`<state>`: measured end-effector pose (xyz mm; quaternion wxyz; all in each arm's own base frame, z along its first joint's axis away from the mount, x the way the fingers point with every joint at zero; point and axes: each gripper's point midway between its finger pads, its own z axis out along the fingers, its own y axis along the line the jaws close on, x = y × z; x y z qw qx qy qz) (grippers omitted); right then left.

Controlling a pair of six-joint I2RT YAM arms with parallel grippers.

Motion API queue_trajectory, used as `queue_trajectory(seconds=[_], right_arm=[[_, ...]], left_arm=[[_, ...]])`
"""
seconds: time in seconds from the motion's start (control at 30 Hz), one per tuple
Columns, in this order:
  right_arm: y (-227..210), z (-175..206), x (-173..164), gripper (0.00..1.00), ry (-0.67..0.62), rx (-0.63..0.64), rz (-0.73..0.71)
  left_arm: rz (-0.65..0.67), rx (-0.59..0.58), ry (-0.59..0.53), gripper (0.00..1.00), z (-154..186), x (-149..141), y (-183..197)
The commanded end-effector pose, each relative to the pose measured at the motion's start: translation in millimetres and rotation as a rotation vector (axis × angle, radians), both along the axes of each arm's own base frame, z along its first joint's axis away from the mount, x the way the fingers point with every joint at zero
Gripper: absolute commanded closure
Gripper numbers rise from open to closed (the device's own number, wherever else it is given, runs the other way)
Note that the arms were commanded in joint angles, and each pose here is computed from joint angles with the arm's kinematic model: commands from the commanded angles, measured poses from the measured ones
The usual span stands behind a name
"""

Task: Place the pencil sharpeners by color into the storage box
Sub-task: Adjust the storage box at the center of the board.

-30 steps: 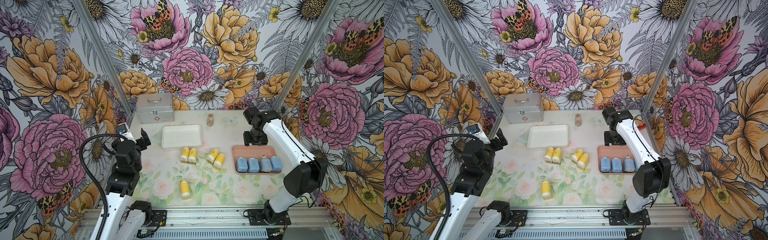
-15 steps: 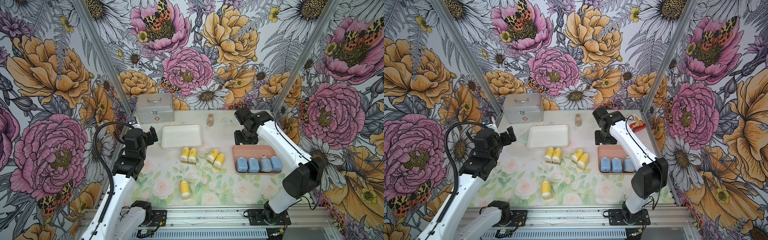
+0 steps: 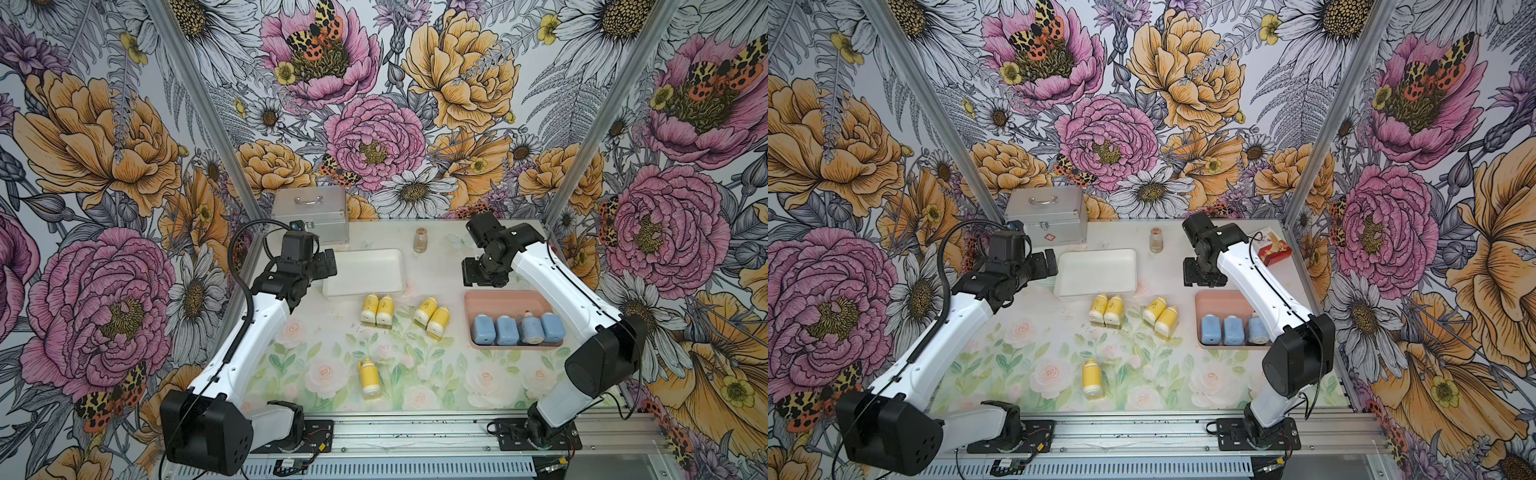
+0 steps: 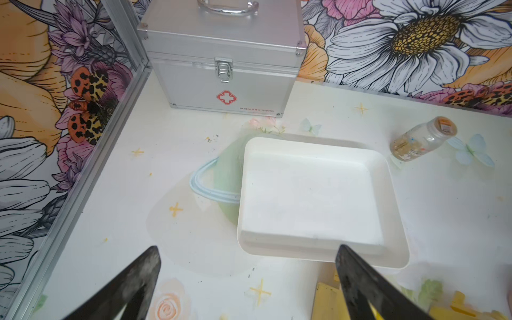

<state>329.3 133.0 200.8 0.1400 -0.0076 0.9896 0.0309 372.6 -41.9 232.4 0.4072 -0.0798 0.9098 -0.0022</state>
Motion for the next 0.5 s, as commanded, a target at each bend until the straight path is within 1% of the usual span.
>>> queue_trajectory(seconds=[0.0, 0.2, 0.47], right_arm=[[13.0, -4.0, 6.1, 0.38, -0.007, 0.040, 0.002], [25.2, -8.1, 9.1, 0.38, 0.002, 0.053, 0.026], [34.7, -13.2, 9.8, 0.39, 0.006, 0.058, 0.040]], left_arm=[[-0.072, -0.049, 0.141, 0.01, -21.5, -2.1, -24.1], [-0.116, -0.006, 0.331, 0.01, -62.3, 4.5, -49.2], [-0.073, 0.000, 0.508, 0.01, -114.6, 13.3, -53.2]])
